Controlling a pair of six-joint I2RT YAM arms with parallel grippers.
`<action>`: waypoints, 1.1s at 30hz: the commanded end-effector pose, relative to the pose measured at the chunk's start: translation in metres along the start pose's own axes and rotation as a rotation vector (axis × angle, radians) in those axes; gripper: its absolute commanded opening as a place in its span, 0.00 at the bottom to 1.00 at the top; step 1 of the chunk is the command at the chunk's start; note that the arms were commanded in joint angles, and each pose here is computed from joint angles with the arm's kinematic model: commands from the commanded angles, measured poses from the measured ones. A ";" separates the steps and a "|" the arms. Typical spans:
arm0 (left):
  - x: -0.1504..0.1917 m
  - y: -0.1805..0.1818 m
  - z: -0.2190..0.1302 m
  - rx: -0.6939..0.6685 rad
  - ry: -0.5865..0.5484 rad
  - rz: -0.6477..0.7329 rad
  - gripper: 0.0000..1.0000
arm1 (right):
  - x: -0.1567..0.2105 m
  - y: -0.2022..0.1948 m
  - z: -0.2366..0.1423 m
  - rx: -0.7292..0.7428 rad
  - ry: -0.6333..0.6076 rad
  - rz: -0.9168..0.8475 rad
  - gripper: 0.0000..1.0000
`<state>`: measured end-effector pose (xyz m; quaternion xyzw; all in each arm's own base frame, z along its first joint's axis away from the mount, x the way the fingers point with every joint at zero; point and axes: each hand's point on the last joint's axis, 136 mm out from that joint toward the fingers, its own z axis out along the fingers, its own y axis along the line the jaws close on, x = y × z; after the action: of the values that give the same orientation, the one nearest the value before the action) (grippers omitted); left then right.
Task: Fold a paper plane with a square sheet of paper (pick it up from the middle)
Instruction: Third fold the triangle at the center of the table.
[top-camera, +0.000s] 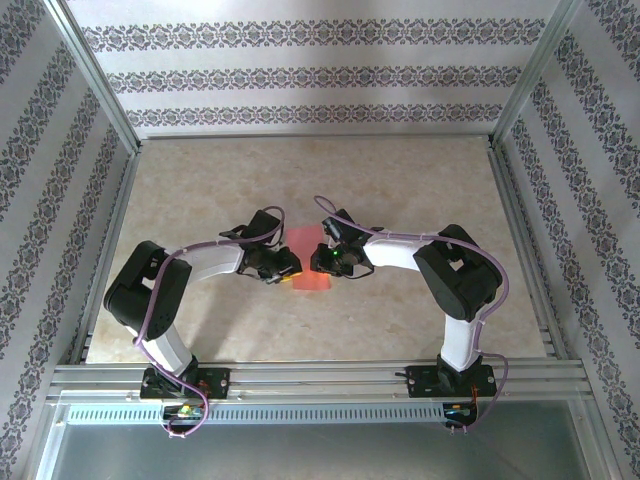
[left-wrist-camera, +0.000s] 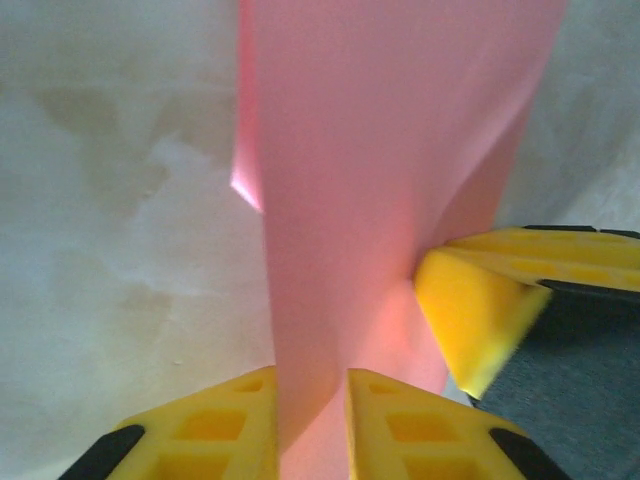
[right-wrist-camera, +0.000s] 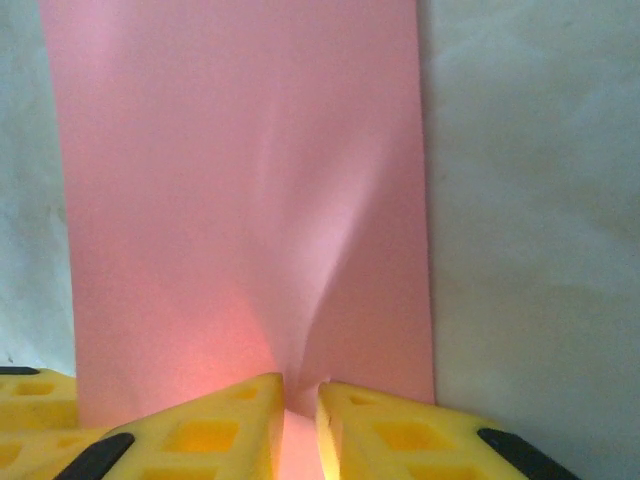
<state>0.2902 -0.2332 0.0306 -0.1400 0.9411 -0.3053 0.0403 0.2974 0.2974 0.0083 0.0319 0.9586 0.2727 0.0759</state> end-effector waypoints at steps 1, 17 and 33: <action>-0.005 0.000 0.002 0.041 -0.006 -0.063 0.20 | 0.039 -0.075 0.017 0.231 0.119 0.070 0.29; -0.017 0.008 0.010 0.071 -0.008 -0.131 0.14 | 0.035 -0.073 0.013 0.206 0.103 0.056 0.30; -0.021 -0.017 -0.010 0.114 -0.010 -0.210 0.04 | -0.016 -0.001 -0.070 0.006 -0.268 -0.491 0.57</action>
<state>0.3064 -0.2325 0.0285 -0.2169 0.9124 -0.3464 0.0229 0.3011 0.2621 0.0600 -0.0926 0.9367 0.2645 0.2098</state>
